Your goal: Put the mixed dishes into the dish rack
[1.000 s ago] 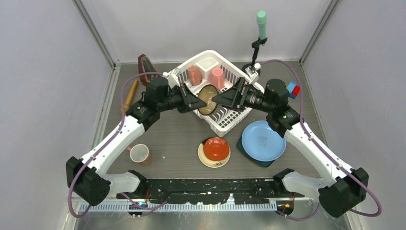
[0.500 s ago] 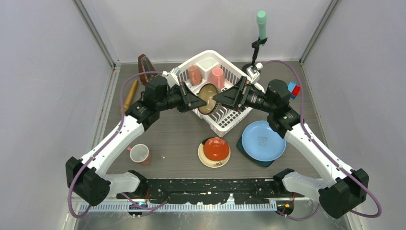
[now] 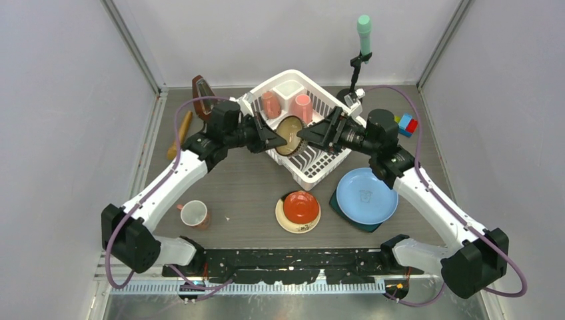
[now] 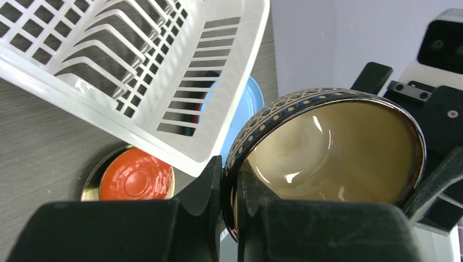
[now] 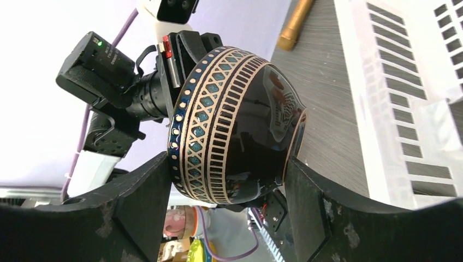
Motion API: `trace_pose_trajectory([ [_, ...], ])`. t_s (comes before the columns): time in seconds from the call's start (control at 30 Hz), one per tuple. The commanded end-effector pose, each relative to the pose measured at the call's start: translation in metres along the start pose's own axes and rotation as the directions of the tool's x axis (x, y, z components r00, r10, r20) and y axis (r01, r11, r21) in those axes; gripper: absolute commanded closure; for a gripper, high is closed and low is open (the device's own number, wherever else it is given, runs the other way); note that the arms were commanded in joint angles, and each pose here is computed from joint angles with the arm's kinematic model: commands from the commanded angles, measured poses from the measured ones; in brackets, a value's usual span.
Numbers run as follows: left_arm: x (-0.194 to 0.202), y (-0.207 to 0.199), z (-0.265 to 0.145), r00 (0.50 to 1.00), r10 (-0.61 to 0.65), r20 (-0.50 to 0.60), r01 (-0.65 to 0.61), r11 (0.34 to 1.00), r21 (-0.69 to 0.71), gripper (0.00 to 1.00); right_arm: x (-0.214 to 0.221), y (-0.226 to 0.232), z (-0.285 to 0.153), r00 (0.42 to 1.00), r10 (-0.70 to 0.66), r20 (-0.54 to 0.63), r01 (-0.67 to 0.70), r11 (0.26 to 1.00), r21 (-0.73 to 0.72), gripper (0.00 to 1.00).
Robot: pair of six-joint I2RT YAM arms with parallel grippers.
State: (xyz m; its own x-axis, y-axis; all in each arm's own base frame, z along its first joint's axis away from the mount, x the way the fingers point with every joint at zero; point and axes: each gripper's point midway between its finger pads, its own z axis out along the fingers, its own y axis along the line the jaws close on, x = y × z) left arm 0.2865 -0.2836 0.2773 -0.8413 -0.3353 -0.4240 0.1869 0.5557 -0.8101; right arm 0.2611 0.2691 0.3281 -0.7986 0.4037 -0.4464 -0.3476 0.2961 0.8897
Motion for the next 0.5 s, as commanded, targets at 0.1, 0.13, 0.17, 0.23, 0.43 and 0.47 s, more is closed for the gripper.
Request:
trace_pose_trajectory([
  [0.1, -0.018, 0.006, 0.028, 0.998, 0.060, 0.015, -0.059, 0.997, -0.049, 0.85, -0.026, -0.005, 0.008, 0.993, -0.091, 0.069, 0.085, 0.992, 0.089, 0.94],
  [0.13, -0.017, 0.008, 0.032, 0.998, 0.057, 0.007, -0.056, 0.997, -0.053, 0.86, -0.030, -0.007, 0.010, 0.993, -0.091, 0.070, 0.084, 0.992, 0.094, 0.96],
  [0.17, -0.017, 0.010, 0.036, 0.999, 0.050, -0.001, -0.050, 0.997, -0.060, 0.85, -0.032, -0.009, 0.009, 0.994, -0.087, 0.071, 0.080, 0.992, 0.102, 0.98],
  [0.23, -0.018, 0.014, 0.039, 0.999, 0.040, -0.009, -0.040, 0.996, -0.074, 0.78, -0.037, -0.010, 0.011, 0.994, -0.084, 0.073, 0.076, 0.991, 0.109, 0.98],
  [0.43, -0.027, 0.023, 0.036, 1.000, 0.013, 0.009, -0.012, 0.994, -0.105, 0.53, -0.045, -0.025, 0.009, 0.992, -0.104, 0.075, 0.088, 0.978, 0.188, 0.99],
  [0.47, -0.028, 0.025, 0.035, 1.000, 0.013, 0.014, -0.011, 0.994, -0.111, 0.48, -0.046, -0.030, 0.008, 0.991, -0.111, 0.074, 0.094, 0.973, 0.209, 0.99],
])
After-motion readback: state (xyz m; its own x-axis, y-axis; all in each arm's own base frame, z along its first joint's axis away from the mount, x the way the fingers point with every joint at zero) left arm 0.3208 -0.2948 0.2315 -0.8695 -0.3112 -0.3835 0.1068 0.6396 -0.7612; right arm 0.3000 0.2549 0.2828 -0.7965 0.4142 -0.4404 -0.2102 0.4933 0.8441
